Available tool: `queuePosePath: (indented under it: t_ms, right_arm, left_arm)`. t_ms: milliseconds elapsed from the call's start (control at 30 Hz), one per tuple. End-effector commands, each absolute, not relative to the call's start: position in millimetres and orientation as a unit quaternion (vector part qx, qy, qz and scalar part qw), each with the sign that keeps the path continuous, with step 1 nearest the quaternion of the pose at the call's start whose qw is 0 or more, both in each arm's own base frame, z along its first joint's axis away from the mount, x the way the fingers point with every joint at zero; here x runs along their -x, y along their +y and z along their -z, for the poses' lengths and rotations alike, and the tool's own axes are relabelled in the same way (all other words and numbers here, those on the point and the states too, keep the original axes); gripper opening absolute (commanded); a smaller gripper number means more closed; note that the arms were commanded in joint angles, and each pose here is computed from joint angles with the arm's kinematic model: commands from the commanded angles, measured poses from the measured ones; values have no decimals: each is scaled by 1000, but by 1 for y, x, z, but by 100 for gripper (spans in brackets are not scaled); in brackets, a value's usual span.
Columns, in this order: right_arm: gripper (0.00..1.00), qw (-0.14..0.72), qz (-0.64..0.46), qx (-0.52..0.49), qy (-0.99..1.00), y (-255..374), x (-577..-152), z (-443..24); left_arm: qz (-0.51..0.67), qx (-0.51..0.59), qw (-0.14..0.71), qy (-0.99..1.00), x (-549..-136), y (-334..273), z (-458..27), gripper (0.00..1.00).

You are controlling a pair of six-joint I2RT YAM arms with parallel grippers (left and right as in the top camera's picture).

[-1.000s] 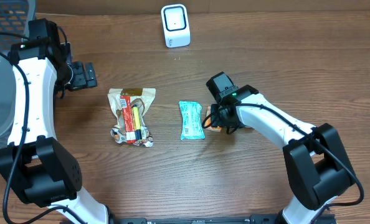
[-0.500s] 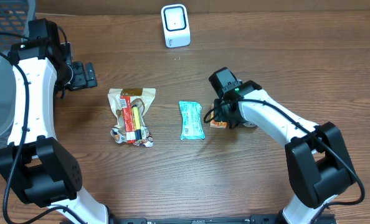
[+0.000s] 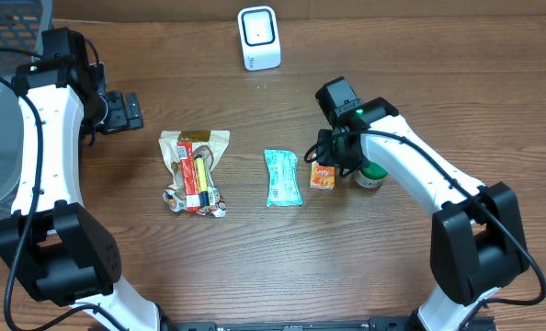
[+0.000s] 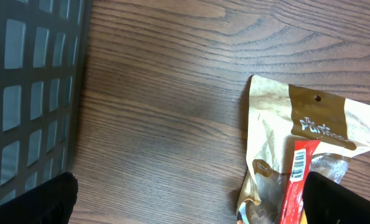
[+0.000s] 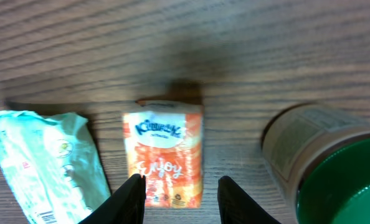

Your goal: Scan the item barcode

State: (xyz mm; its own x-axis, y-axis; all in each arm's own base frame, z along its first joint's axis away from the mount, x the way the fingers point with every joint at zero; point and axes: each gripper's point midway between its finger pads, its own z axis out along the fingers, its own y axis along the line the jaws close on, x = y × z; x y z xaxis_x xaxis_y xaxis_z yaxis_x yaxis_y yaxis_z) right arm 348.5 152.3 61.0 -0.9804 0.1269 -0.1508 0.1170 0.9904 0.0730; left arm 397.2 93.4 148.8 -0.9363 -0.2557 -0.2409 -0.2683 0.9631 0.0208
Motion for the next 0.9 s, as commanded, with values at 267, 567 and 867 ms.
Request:
queuePosePath:
  t_ms: [267,567,867]
  right_arm:
    - [35,57,-57,-69,994,151,-334,-28]
    - [34,71,-64,-69,993,152,-336,-17]
    - [34,81,-69,-68,992,152,-334,-4]
  left_arm:
    - [-26,124,139,982,-401,92,-163,100]
    - [-26,124,139,982,-402,92,-163,100]
    - [-26,124,139,982,-401,92,-163,100]
